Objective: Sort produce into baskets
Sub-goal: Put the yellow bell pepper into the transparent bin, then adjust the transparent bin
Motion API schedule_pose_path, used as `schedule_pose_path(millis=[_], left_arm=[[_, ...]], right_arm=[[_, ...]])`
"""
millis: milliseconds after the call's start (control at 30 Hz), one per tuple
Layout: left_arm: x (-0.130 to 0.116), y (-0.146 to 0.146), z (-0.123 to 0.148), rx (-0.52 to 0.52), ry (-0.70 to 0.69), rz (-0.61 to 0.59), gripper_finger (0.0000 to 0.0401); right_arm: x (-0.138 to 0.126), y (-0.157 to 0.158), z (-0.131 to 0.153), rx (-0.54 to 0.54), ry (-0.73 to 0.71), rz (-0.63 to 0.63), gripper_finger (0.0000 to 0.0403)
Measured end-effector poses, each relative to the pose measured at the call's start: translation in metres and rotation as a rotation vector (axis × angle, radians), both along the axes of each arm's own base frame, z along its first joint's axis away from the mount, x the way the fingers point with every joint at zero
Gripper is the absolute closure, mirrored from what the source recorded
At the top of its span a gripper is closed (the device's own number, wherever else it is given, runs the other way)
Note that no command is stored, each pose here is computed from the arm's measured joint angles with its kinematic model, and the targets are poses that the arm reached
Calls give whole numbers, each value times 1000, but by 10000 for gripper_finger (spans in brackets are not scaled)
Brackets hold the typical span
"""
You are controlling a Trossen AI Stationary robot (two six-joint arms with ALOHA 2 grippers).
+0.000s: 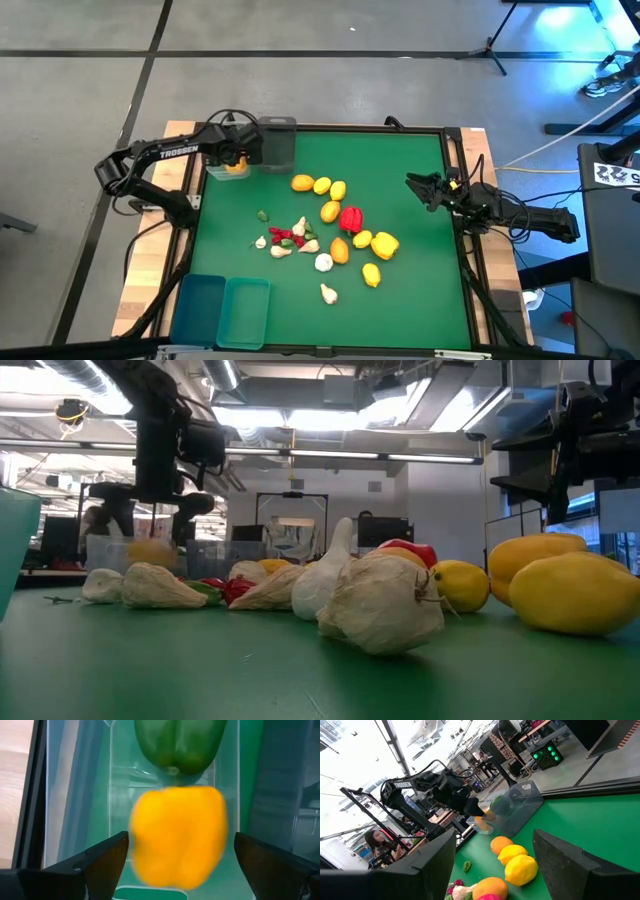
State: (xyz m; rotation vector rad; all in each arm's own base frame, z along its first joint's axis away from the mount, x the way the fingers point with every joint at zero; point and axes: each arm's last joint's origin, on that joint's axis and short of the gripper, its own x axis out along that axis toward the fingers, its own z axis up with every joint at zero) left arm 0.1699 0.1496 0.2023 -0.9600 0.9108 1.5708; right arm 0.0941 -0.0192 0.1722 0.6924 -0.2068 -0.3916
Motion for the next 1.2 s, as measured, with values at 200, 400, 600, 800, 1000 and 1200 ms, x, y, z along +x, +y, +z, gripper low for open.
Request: schedule_pose_path(millis=[200,400,600,800,1000,1200], left_arm=[[-2,3,2,0,-1,-2,34],[-2,3,24,78,-52,-33,37],[-3,-11,55,140,-182,-90,38],[8,-58,74,40,-379,-336,38],[10,-97,67,-99,-301,-468,38],[6,-103,29,-123,-179,-383,38]], right_arm=[[0,0,0,0,0,0,142],[0,0,0,0,0,0,142],[0,0,0,0,0,0,142],[0,0,0,0,0,0,142],[0,0,0,-2,1,-3,142],[0,-1,0,-19,6,-38,142]])
